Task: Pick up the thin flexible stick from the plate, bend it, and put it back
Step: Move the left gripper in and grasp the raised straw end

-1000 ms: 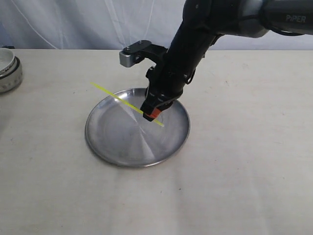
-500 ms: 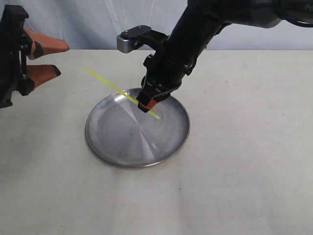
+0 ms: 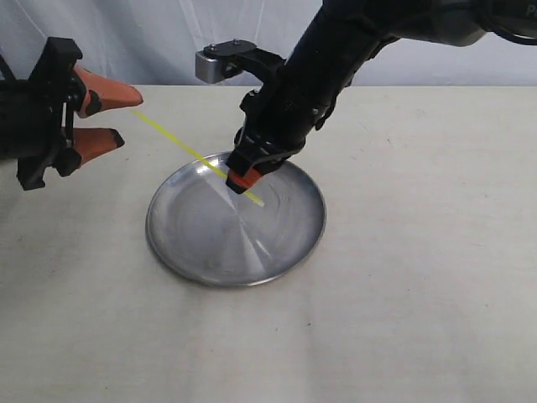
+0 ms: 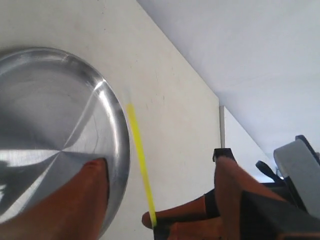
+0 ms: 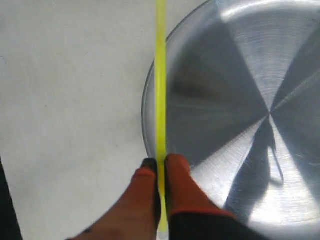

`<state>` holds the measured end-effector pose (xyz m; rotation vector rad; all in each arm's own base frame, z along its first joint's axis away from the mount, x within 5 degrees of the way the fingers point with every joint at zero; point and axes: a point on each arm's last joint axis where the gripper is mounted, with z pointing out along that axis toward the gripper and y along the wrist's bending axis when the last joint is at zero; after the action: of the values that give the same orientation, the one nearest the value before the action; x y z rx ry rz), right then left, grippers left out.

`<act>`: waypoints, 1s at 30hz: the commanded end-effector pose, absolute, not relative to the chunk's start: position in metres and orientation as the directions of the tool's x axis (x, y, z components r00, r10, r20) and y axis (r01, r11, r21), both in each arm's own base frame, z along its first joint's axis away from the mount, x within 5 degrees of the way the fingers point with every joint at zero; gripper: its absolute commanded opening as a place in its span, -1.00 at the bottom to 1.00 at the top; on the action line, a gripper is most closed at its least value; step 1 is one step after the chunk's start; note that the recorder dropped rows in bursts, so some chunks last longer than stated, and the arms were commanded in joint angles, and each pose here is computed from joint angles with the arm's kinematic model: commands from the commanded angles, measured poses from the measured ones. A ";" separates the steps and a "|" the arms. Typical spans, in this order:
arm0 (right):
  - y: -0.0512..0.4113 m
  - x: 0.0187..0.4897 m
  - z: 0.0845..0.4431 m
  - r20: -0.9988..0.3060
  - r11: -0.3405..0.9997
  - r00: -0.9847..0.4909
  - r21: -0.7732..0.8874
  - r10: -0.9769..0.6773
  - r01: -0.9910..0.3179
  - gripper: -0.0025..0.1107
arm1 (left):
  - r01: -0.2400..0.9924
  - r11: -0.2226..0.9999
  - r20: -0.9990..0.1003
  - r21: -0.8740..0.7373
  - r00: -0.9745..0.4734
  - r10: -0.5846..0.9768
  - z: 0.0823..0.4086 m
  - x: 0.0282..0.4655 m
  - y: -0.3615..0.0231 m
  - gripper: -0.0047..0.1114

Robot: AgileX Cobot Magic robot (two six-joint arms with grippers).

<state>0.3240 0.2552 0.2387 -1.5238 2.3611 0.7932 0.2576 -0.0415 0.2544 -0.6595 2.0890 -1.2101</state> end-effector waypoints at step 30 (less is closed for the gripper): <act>0.274 0.302 0.252 -0.509 0.200 -0.429 0.443 -0.747 -0.874 -0.97 | -0.025 0.496 -0.337 -0.868 -0.702 -0.627 0.244 0.270 -0.045 -0.92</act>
<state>0.3046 0.2725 0.2444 -1.5910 2.3074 0.9998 0.2702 -0.0420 0.2414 -0.5558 2.1030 -1.1795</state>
